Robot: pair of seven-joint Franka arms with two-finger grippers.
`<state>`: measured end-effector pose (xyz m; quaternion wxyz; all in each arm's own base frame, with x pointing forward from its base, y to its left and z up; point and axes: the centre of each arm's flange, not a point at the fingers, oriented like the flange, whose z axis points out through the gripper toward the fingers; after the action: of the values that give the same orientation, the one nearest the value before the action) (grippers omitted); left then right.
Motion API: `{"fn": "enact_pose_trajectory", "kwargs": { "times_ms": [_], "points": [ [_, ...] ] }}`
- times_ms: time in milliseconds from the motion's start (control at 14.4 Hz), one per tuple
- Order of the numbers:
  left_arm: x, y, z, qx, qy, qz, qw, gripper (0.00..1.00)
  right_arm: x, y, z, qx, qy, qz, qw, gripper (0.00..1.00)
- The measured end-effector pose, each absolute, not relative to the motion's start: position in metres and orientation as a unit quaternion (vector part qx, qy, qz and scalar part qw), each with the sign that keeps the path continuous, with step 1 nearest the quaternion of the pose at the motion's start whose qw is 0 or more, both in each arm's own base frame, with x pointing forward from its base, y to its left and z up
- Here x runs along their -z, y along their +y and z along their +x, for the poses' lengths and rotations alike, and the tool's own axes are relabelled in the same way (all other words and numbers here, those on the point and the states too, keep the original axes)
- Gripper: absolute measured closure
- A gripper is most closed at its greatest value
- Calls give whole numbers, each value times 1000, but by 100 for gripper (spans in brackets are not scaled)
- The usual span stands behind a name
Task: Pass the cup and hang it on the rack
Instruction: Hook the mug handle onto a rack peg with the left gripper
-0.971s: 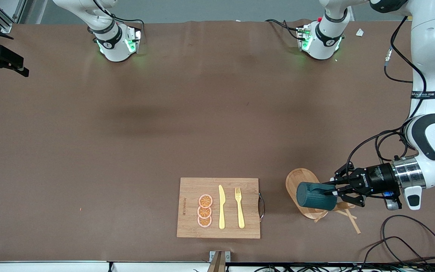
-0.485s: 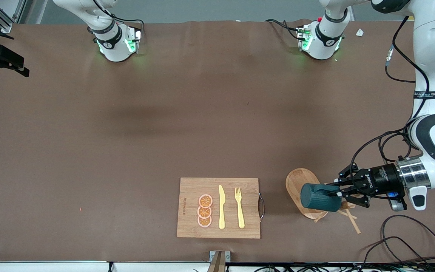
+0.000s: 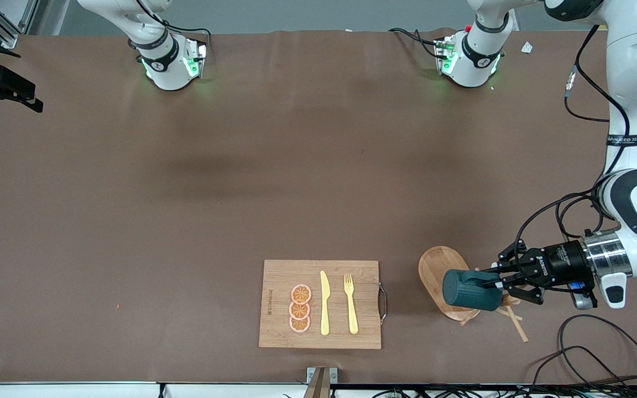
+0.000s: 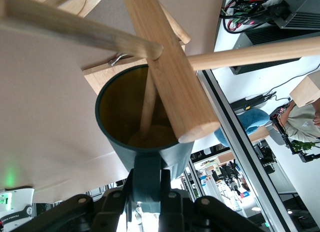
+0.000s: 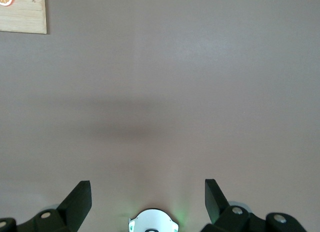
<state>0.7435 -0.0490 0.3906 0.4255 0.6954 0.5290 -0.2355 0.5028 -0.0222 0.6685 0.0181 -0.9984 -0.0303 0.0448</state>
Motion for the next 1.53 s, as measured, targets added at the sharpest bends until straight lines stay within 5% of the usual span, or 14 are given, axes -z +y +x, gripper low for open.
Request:
{"fn": "enact_pose_trajectory", "kwargs": {
  "times_ms": [1525],
  "points": [
    [-377,-38,745,230,523,701,428,79,-668,-22,503,-45,-31,-998,18,0]
  ]
}}
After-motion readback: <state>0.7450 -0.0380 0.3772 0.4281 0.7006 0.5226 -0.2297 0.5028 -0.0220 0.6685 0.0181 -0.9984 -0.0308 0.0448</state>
